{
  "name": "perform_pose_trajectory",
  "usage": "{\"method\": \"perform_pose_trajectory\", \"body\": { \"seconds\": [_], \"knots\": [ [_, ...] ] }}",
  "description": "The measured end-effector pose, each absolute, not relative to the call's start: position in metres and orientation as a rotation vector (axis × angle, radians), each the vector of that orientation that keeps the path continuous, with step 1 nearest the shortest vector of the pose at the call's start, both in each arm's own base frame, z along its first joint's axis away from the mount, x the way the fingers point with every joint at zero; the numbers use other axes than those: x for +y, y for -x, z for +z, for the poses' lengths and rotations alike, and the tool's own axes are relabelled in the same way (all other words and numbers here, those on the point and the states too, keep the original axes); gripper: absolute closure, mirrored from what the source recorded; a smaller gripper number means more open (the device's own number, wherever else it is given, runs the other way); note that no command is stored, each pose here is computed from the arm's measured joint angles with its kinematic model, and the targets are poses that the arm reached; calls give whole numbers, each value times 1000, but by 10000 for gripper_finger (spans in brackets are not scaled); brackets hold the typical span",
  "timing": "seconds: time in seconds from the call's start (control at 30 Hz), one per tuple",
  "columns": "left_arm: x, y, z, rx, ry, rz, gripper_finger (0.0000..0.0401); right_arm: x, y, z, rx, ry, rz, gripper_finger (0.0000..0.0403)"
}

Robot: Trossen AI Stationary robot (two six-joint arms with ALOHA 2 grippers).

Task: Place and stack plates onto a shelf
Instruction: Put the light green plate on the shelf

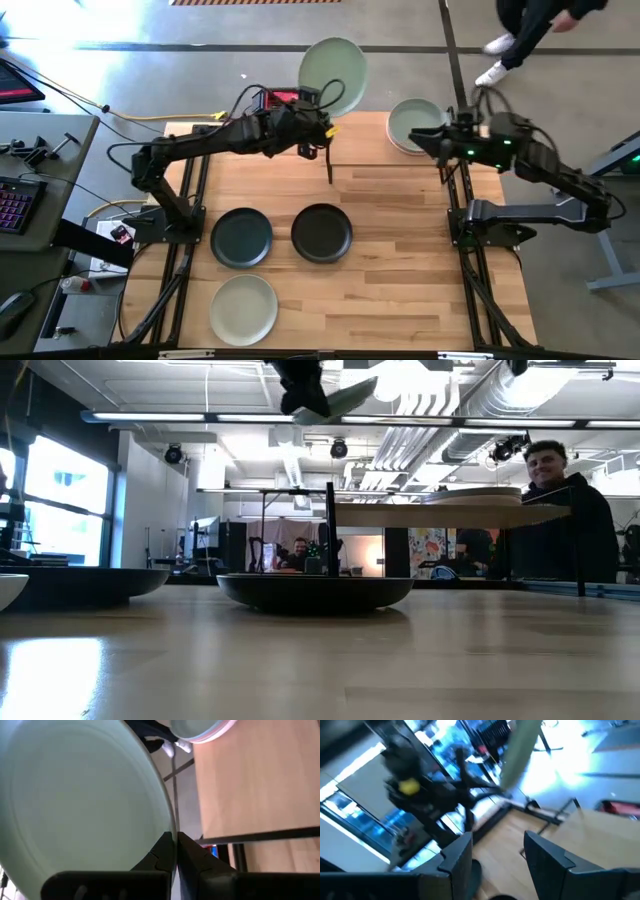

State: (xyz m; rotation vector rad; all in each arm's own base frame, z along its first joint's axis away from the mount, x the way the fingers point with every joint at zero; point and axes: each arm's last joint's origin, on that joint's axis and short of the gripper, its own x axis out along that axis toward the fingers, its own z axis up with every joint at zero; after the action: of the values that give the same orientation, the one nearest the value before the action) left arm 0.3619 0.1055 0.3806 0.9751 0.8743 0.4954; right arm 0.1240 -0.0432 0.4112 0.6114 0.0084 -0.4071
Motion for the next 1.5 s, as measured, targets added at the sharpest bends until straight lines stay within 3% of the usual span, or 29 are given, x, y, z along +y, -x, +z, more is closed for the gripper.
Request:
{"method": "perform_pose_trajectory", "body": {
  "seconds": [0.27,0.67,1.27,1.5],
  "knots": [
    [103,-399,344,893,-992,350,401,-35,-98,419,-78,-627,-381,242],
    [98,-435,290,967,-1096,197,401,-34,-103,408,38,-666,-392,242],
    [110,-440,271,964,-1008,141,401,-42,-129,390,209,-684,-467,242],
    [103,-440,274,1000,-1016,222,401,-51,-133,388,154,-646,-703,242]
  ]
}}
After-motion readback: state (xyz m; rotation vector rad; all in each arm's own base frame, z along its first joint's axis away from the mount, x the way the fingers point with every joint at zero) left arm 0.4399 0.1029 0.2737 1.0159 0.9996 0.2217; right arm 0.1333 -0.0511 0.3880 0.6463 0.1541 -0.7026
